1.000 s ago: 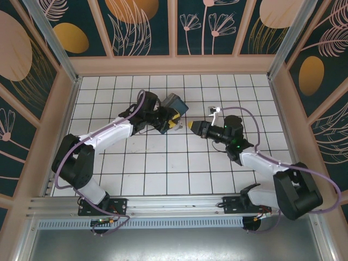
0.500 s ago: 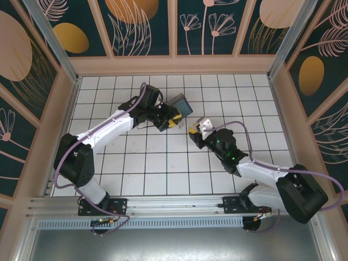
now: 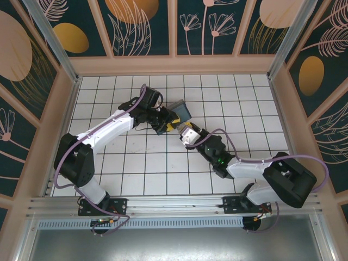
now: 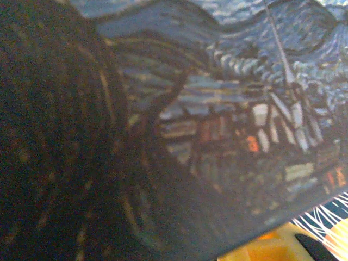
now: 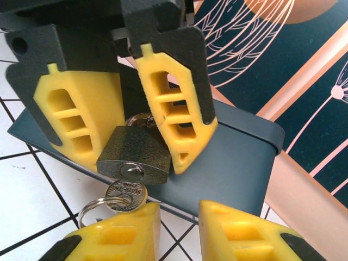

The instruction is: Unlock a padlock with a key

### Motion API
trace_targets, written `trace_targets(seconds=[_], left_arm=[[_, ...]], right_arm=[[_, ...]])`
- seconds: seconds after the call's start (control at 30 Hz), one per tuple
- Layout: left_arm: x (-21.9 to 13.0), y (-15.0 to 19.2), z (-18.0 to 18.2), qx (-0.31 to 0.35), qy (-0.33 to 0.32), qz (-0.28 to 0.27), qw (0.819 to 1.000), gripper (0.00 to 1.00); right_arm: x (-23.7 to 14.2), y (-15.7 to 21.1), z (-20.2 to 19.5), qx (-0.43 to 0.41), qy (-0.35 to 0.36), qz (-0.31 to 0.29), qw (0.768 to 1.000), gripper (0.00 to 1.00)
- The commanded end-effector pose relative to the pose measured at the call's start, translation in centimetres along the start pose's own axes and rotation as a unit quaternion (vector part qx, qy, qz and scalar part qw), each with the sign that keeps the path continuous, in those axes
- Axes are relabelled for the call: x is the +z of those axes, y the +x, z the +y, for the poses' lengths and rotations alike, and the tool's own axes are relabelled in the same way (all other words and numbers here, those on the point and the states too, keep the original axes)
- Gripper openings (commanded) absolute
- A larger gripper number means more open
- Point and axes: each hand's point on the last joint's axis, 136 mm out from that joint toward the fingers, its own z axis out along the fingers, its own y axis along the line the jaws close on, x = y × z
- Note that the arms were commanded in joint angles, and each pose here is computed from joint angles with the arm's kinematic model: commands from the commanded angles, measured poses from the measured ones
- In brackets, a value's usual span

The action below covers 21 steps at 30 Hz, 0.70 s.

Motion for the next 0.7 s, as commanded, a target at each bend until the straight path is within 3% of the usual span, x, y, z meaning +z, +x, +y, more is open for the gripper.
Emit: trace_targets(seconds=[0.0, 0.67], left_arm=[[-0.8, 0.4, -2.1, 0.014, 0.046, 0.006, 0.999, 0.24], [-0.6, 0.2, -2.5, 0.009, 0.046, 0.007, 0.999, 0.24]], right_arm=[[0.4, -2.3, -0.4, -0.016, 0.021, -0.025, 0.999, 0.25], [-0.9, -2.4, 1.6, -0.019, 0.001, -0.019, 1.0, 0.2]])
